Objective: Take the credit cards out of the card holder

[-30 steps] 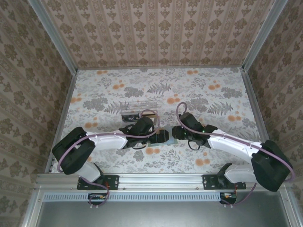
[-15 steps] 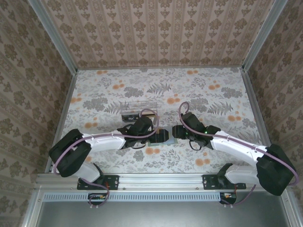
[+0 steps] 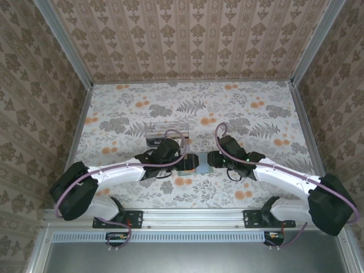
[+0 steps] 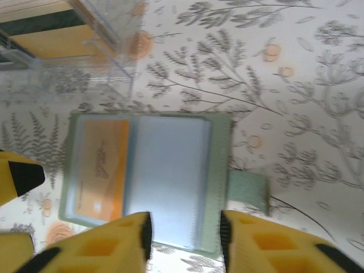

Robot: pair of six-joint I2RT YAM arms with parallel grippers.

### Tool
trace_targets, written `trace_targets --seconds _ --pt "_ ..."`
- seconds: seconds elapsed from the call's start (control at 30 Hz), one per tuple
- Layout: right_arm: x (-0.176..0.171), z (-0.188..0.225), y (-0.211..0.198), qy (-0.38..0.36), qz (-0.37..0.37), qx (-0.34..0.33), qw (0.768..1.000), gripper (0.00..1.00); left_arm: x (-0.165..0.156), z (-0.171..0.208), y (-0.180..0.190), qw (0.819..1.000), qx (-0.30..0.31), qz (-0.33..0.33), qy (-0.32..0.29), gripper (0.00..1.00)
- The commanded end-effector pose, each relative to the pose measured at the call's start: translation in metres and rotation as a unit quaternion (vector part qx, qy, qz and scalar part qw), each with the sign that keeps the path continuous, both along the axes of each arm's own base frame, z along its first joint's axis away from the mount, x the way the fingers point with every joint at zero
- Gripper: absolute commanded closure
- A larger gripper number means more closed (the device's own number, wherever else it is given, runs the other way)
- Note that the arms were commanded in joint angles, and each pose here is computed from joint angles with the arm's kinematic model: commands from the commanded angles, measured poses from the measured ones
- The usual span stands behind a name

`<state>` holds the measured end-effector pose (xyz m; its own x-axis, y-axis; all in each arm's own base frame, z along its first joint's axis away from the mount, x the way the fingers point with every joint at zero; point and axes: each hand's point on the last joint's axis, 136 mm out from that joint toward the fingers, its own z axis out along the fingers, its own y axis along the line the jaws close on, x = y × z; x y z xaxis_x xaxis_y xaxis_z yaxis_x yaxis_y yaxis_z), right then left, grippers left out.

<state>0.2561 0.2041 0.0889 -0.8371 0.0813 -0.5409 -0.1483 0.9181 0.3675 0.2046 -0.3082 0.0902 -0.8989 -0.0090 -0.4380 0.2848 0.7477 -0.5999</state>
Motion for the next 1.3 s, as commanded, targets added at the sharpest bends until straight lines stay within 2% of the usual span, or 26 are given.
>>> trace_targets --seconds 0.0,0.1,0.17,0.23,0.4,0.6,0.9,1.27 --pt "-0.001 -0.003 0.028 0.020 0.034 0.053 0.998 0.68 0.002 -0.012 0.022 0.999 0.029 0.022 -0.001 0.36" --pt "0.001 -0.009 0.044 0.041 0.045 0.079 0.995 0.69 0.004 -0.021 0.029 0.999 0.034 0.028 0.009 0.66" --pt "0.002 -0.016 0.053 0.056 0.048 0.092 0.993 0.71 0.004 -0.027 0.028 0.999 0.035 0.027 0.016 0.78" --pt "0.003 -0.021 0.061 0.068 0.052 0.107 0.991 0.73 0.005 -0.033 0.027 0.999 0.034 0.024 0.023 0.86" --pt "0.005 -0.032 0.073 0.091 0.057 0.121 0.987 0.78 0.007 -0.044 0.021 0.999 0.031 0.020 0.034 0.88" --pt "0.009 -0.039 0.080 0.104 0.058 0.127 0.985 0.79 0.007 -0.058 0.021 0.998 0.040 0.021 0.051 0.89" --pt "0.011 -0.054 0.078 0.122 0.046 0.108 0.986 0.75 0.000 -0.079 0.024 0.995 0.057 0.024 0.082 0.89" --pt "0.011 -0.060 0.066 0.121 0.024 0.084 0.989 0.74 -0.001 -0.081 0.027 0.994 0.063 0.026 0.086 0.90"
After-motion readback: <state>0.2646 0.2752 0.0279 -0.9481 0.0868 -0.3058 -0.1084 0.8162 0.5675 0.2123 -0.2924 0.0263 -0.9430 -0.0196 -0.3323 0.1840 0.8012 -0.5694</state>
